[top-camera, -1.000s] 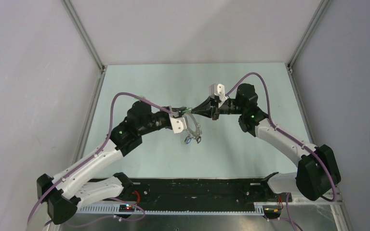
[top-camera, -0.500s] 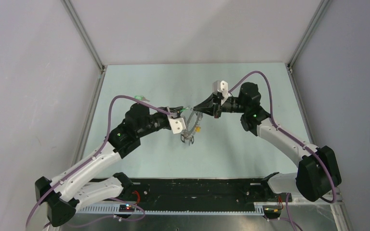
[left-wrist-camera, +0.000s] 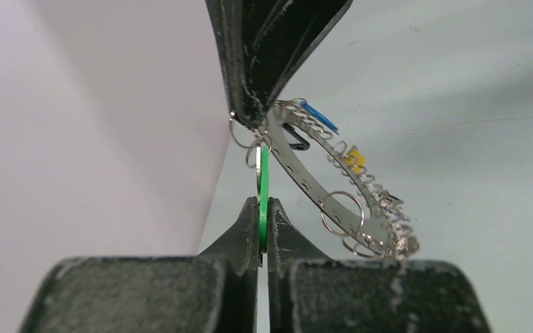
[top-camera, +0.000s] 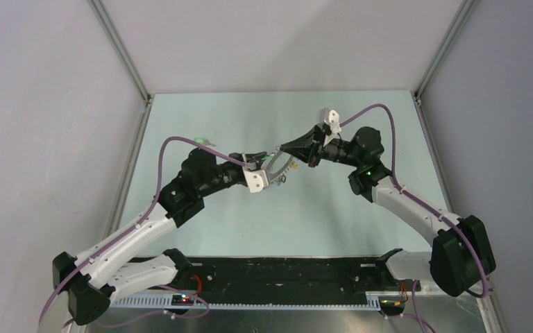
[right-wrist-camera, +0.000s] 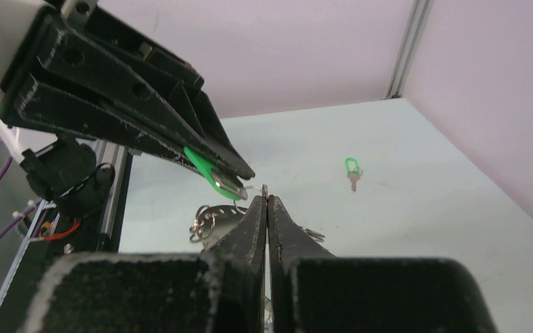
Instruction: Remove the keys from the keyring
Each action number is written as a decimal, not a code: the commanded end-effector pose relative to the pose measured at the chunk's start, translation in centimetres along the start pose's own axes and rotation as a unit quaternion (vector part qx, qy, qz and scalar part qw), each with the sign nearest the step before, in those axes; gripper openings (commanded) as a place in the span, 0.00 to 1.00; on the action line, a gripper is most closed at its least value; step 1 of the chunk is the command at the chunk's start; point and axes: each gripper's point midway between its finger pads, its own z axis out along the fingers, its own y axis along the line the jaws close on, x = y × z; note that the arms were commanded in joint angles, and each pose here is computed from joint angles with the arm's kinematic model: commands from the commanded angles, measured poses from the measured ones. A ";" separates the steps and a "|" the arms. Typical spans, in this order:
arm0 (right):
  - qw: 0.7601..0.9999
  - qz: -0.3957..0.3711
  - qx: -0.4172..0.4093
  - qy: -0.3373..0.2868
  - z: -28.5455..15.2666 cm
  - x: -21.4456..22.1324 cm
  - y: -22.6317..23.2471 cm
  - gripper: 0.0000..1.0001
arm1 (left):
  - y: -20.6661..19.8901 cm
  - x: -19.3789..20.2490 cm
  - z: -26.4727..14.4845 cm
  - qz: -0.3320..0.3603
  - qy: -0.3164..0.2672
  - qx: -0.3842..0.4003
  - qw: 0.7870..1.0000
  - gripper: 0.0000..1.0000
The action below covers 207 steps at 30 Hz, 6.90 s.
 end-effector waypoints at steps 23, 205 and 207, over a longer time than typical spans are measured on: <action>0.987 0.012 0.163 0.009 0.4 -2.2 -2.9 0.00 | 2.5 -2.0 -1.5 0.041 -0.018 -0.051 0.998 0.00; 0.989 -0.139 0.035 0.034 1.6 1.2 2.7 0.33 | 1.6 -3.7 -2.5 0.020 -0.050 -0.025 0.998 0.00; 0.989 -0.139 0.033 0.034 1.8 1.2 2.7 0.32 | 1.5 -3.8 -2.5 0.020 -0.052 -0.023 0.998 0.00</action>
